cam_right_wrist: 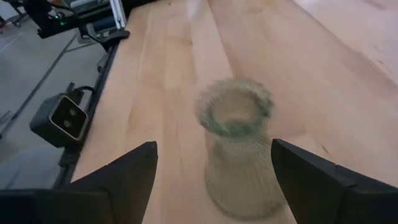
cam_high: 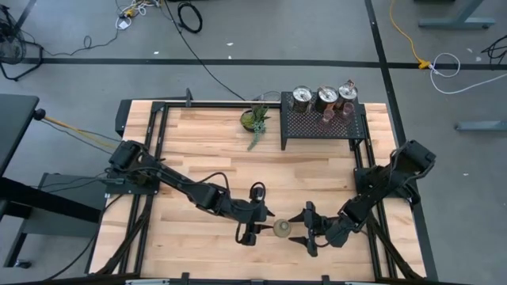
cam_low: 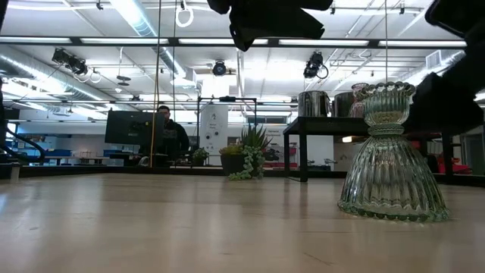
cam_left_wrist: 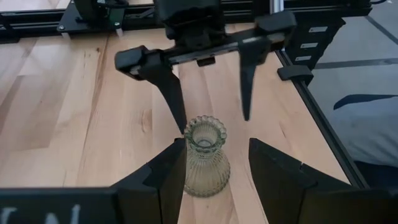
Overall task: Pick & Place candle stick holders
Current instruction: Align the green glass candle holder with the pink glass candle holders on the shelf
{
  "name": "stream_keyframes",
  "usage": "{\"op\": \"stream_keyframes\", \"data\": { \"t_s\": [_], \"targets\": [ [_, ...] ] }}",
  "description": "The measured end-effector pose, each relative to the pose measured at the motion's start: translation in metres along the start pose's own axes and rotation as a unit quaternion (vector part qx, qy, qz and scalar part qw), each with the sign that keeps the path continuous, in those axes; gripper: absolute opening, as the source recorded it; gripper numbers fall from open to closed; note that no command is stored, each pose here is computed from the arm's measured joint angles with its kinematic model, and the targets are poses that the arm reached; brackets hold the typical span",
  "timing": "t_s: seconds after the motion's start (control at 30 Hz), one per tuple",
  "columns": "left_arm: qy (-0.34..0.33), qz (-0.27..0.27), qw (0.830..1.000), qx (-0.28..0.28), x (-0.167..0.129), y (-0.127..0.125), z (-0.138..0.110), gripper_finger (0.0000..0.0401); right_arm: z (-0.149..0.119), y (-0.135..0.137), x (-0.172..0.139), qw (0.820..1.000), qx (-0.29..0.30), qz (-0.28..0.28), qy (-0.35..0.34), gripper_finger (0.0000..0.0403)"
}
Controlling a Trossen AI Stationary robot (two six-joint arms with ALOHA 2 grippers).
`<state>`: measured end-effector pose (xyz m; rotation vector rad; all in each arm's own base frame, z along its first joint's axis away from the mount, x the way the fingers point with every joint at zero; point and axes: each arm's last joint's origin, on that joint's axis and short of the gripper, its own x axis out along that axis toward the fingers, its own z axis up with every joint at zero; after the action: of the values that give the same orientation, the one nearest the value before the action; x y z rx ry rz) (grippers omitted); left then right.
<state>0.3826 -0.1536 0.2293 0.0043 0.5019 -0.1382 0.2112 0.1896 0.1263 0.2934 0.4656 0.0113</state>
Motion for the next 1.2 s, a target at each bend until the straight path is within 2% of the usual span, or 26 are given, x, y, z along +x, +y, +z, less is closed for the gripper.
{"op": "stream_keyframes", "data": {
  "t_s": [0.13, 0.33, 0.63, 0.77, 0.83, 0.93, 1.1, 1.2],
  "targets": [
    [0.0, 0.0, 1.0, 0.0, 0.0, 0.0, 0.0, 0.0177, 0.004, 0.01, 0.01, 1.0, -0.024, 0.0, -0.007, 0.0311],
    [0.0, -0.002, 1.0, -0.002, 0.0, 0.0, 0.0, 0.0177, 0.004, 0.018, 0.027, 0.998, -0.057, -0.029, -0.009, 0.0311],
    [0.003, -0.001, 1.0, -0.01, 0.0, 0.0, 0.0, 0.0177, 0.012, 0.011, 0.045, 0.997, -0.045, -0.055, -0.015, 0.0307],
    [0.004, -0.003, 1.0, -0.008, 0.0, -0.002, -0.001, 0.0177, 0.013, 0.007, 0.048, 0.998, -0.023, -0.053, 0.001, 0.0262],
    [0.005, -0.004, 1.0, -0.008, -0.001, -0.003, -0.001, 0.0177, 0.014, 0.005, 0.049, 0.999, -0.008, -0.046, 0.008, 0.0214],
    [0.005, -0.004, 1.0, -0.007, -0.001, -0.003, -0.001, 0.0177, 0.017, 0.004, 0.05, 0.999, 0.003, -0.039, 0.003, 0.0119],
    [0.005, -0.004, 1.0, -0.007, -0.001, -0.003, -0.001, 0.0177, 0.02, 0.003, 0.05, 0.999, -0.007, -0.041, -0.001, 0.0116],
    [0.005, -0.004, 1.0, -0.007, -0.001, -0.003, -0.001, 0.0177, 0.032, 0.001, 0.046, 0.999, -0.001, -0.039, -0.011, 0.0116]
  ]
}}
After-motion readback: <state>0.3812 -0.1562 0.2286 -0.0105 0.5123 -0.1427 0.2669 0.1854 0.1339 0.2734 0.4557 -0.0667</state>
